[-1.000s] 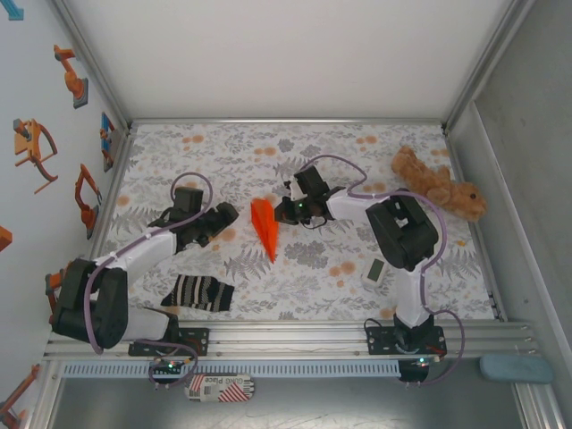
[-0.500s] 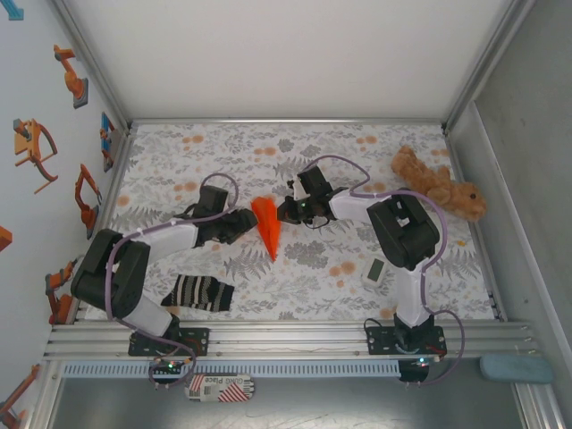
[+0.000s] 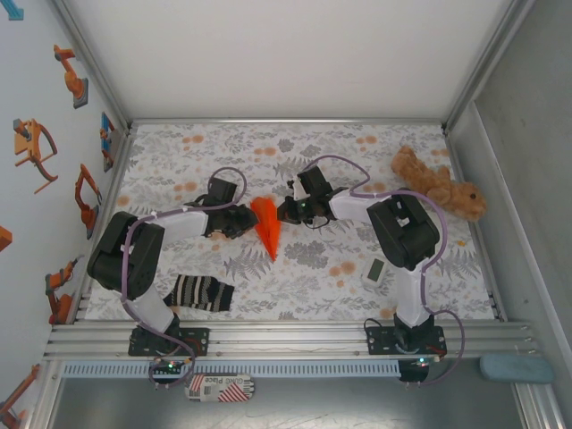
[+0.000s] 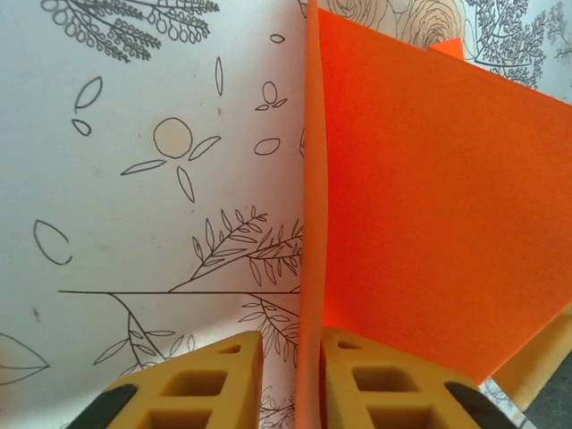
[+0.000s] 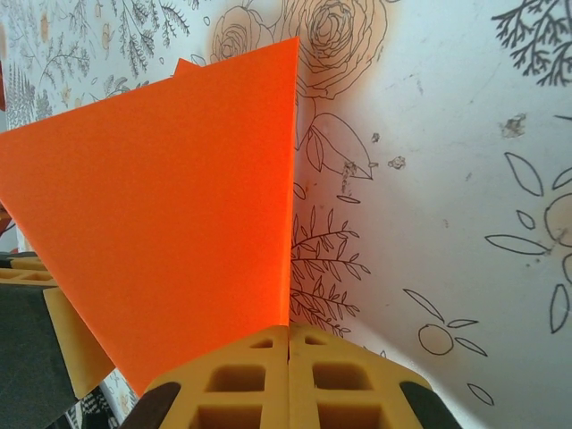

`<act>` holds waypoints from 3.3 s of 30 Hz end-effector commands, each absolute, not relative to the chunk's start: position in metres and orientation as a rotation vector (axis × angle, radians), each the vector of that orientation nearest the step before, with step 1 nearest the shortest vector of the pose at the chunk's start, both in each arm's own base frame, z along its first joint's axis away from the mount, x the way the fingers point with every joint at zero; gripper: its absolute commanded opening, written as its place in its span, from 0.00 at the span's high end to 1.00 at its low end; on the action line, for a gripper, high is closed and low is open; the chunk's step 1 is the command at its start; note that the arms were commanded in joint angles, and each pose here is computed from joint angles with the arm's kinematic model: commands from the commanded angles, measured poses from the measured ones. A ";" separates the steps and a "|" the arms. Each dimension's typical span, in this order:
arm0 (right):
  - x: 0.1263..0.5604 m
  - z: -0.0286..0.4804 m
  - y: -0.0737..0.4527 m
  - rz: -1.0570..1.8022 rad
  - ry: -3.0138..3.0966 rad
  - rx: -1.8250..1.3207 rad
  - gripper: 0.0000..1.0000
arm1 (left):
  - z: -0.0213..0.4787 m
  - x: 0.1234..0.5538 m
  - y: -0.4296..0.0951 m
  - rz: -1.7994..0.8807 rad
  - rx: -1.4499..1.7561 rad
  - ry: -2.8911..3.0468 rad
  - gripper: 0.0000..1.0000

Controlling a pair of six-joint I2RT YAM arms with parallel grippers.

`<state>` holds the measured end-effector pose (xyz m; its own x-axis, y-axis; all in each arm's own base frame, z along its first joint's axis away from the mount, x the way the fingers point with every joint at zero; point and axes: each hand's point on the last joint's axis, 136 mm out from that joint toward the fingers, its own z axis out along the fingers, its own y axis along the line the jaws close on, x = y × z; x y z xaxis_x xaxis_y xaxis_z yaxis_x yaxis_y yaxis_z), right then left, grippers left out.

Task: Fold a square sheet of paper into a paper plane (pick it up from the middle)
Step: Move the paper plane to the center of the table.

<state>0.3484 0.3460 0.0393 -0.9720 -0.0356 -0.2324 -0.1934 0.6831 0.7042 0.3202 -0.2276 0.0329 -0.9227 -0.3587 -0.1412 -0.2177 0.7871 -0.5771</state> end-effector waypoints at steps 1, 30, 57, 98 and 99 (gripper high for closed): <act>0.355 0.043 0.340 1.140 2.672 -0.186 1.00 | 0.039 0.322 -0.232 -0.916 -0.457 2.707 0.83; 0.364 0.060 0.304 1.057 2.597 -0.076 1.00 | 0.062 0.338 -0.248 -1.152 -0.298 2.512 0.99; 0.330 0.088 0.298 0.676 2.643 -0.227 0.60 | 0.041 0.337 -0.255 -1.190 -0.333 2.549 1.00; 0.309 0.034 0.351 0.405 2.740 -0.561 0.63 | 0.051 0.336 -0.261 -1.246 -0.326 2.538 1.00; 0.309 0.033 0.350 0.396 2.744 -0.556 0.65 | 0.052 0.337 -0.261 -1.246 -0.330 2.536 1.00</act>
